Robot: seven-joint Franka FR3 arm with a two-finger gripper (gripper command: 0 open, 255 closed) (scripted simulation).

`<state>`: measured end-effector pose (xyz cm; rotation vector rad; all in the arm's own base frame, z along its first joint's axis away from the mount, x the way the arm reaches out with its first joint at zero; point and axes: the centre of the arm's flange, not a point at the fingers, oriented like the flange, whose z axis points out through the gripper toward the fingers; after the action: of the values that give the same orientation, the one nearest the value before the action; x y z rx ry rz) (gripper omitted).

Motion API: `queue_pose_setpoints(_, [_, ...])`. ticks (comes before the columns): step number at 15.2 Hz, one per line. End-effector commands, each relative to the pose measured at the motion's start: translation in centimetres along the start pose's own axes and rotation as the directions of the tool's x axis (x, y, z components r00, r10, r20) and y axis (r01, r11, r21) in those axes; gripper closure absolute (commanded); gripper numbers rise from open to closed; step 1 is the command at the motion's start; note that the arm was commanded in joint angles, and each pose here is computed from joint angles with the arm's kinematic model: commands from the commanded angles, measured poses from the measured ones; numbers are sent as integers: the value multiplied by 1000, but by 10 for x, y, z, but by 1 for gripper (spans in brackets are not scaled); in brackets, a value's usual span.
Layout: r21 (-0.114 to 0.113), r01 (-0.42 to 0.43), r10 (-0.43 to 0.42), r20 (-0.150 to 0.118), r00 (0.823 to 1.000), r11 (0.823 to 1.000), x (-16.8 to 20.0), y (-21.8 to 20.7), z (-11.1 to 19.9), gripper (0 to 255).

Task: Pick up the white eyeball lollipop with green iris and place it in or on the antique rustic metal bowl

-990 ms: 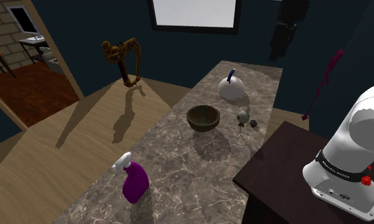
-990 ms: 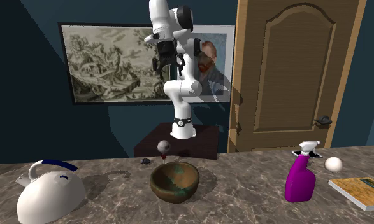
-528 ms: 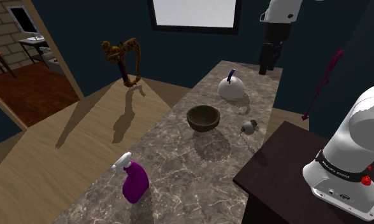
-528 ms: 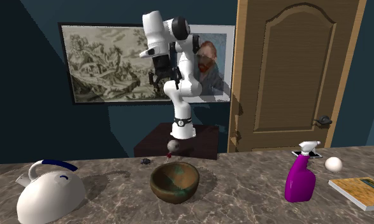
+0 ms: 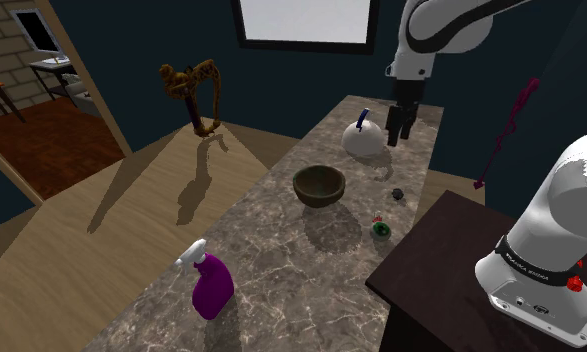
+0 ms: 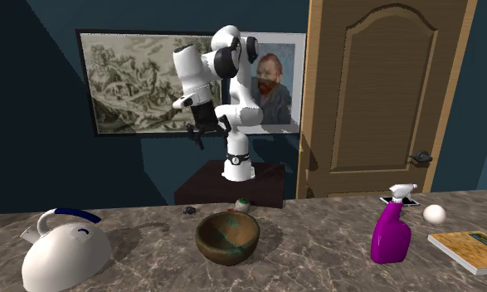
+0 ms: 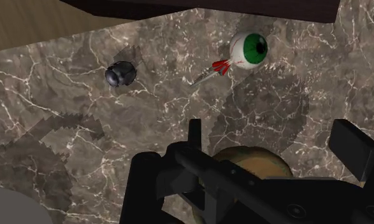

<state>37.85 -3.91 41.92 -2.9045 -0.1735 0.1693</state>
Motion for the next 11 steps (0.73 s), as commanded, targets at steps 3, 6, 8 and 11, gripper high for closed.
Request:
queue_pose_setpoints(3, [22, 4, -5, 33, 999, 1000, 23, 24, 46, 0])
queue_pose_setpoints(6, [39, 6, -8, 58, 998, 999, 40, 38, 81, 0])
queue_pose_setpoints(8, [51, 8, -11, 74, 997, 999, 52, 48, 105, 0])
queue_pose_setpoints(11, [58, 8, -13, 85, 996, 998, 58, 54, 126, 0])
